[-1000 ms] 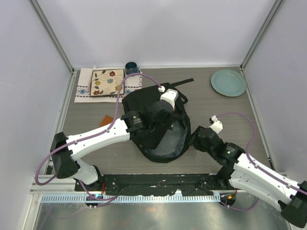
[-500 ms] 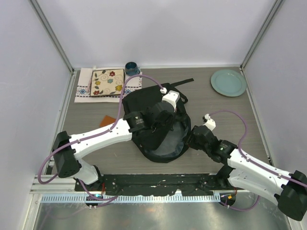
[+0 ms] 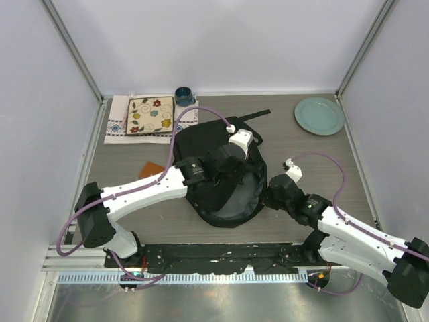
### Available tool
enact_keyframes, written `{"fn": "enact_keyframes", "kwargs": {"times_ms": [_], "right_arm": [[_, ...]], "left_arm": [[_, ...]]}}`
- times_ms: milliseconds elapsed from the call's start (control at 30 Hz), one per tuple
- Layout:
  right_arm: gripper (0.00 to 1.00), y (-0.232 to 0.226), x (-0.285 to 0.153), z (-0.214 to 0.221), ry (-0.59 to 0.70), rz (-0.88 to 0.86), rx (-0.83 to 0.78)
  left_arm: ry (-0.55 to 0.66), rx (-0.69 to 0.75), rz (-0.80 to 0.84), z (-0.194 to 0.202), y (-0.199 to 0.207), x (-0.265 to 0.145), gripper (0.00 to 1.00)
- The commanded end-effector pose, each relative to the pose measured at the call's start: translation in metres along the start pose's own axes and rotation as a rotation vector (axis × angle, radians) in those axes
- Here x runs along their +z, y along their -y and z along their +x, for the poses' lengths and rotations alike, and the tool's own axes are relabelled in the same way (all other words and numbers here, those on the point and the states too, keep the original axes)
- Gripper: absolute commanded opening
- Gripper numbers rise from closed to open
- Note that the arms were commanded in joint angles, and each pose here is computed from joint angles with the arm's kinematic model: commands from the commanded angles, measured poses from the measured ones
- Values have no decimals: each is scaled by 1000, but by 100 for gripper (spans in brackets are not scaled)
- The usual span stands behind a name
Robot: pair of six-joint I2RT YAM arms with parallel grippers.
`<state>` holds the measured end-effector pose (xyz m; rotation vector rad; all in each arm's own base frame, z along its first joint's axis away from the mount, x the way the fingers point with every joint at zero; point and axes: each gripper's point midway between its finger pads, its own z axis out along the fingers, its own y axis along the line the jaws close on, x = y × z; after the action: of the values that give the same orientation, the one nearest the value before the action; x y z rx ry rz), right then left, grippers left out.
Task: Pack the student bag
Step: Place the book in the student bag.
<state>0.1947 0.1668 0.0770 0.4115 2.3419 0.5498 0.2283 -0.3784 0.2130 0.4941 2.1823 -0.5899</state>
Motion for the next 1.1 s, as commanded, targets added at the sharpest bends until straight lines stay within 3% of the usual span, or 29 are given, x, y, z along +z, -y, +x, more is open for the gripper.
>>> {"fn": "enact_keyframes", "kwargs": {"times_ms": [0,400,467,500,533,633,667,700,833,1067], "right_arm": [[0,-2,-20,-28,55,74,-49],[0,-5,-48,-44,49,137,-16],[0,-10,-48,-43,47,107,-13],[0,-10,-48,-43,47,100,-10],[2,-11,-50,-45,53,97,-17],[21,-5,-59,-54,97,109,-22],[39,0,-63,-57,106,124,-26],[44,-1,-68,-61,123,119,-21],[56,0,-90,-75,194,80,21],[57,-33,-86,-60,115,-92,72]], "left_arm": [[-4,-19,31,6,5,9,0],[-140,17,103,59,18,32,2],[-180,27,159,67,27,28,24],[-191,27,170,70,29,26,45],[-195,24,190,69,32,19,51],[-174,-8,211,63,34,4,80],[-130,-22,230,48,37,-10,85],[-112,-31,232,43,36,-16,92],[-15,-70,211,19,25,-44,100],[-6,-126,54,41,-19,-58,100]]}}
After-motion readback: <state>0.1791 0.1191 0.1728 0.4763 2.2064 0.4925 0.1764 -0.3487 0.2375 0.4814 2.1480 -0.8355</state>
